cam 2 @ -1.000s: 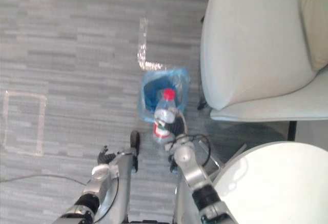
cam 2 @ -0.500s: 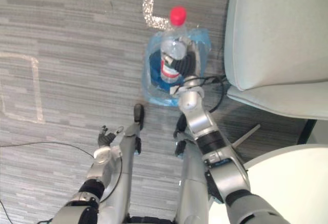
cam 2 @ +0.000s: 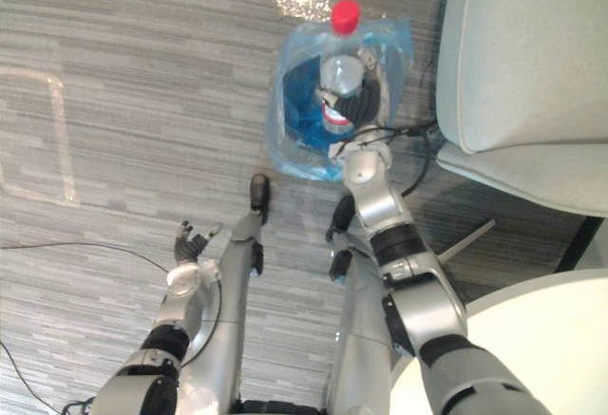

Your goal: Gather rubbish on tea table into small bin, then transfer packed bag to large trash can.

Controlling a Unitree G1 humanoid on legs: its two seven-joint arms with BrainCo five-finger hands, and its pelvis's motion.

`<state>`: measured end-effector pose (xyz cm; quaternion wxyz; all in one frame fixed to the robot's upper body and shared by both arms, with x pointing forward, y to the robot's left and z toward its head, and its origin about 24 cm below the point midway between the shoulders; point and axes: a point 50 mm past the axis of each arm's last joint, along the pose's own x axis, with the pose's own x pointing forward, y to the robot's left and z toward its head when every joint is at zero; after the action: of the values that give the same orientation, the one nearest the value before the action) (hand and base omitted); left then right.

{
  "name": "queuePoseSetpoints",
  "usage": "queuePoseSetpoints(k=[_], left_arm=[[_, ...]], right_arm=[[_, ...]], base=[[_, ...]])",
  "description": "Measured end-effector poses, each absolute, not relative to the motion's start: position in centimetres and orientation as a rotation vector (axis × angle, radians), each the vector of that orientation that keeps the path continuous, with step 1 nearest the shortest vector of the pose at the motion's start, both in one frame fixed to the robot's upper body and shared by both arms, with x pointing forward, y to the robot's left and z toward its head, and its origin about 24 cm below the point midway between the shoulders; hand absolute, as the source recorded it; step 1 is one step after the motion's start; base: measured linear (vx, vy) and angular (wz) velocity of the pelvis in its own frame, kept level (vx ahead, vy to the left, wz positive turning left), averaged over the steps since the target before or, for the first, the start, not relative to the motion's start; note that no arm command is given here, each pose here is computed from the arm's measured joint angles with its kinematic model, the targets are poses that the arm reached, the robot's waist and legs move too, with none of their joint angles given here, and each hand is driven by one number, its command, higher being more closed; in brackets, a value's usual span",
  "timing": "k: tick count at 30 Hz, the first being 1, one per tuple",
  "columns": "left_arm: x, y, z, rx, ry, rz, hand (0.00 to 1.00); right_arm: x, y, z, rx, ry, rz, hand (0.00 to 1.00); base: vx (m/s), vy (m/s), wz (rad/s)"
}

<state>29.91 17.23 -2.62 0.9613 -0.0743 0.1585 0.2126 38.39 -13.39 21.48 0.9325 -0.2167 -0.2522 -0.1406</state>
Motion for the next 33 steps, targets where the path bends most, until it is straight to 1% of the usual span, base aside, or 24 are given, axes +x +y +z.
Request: queuePoseSetpoints(k=[3, 7, 14, 23, 30, 33], left_arm=[[30.0, 17.3, -2.6, -0.147, 0.319, 0.421, 0.00], [30.1, 17.2, -2.4, -0.142, 0.312, 0.413, 0.00], [30.4, 17.1, -2.2, -0.140, 0.320, 0.408, 0.00], [30.2, 17.0, -2.6, -0.122, 0.337, 0.405, 0.00], [30.5, 16.0, -2.6, -0.139, 0.346, 0.388, 0.00], [30.9, 15.3, -2.4, -0.155, 0.345, 0.378, 0.00]], right_arm=[[38.1, -12.5, 21.3, -0.472, -0.534, -0.256, 0.00], [36.7, -10.8, 20.2, -0.575, -0.588, -0.179, 0.00], [35.4, -10.0, 17.3, -0.663, -0.565, -0.115, 0.00], [34.1, -8.5, 12.5, -0.798, -0.469, -0.043, 0.00], [34.8, -8.5, 8.9, -0.933, -0.318, -0.027, 0.00], [35.3, -8.7, 7.9, -0.979, -0.253, -0.050, 0.00]], base=[[-0.01, 0.015, -0.07], [0.00, 0.011, -0.03], [0.00, 0.022, -0.10], [-0.02, 0.017, -0.08], [0.00, 0.003, -0.03], [0.02, 0.012, 0.00]])
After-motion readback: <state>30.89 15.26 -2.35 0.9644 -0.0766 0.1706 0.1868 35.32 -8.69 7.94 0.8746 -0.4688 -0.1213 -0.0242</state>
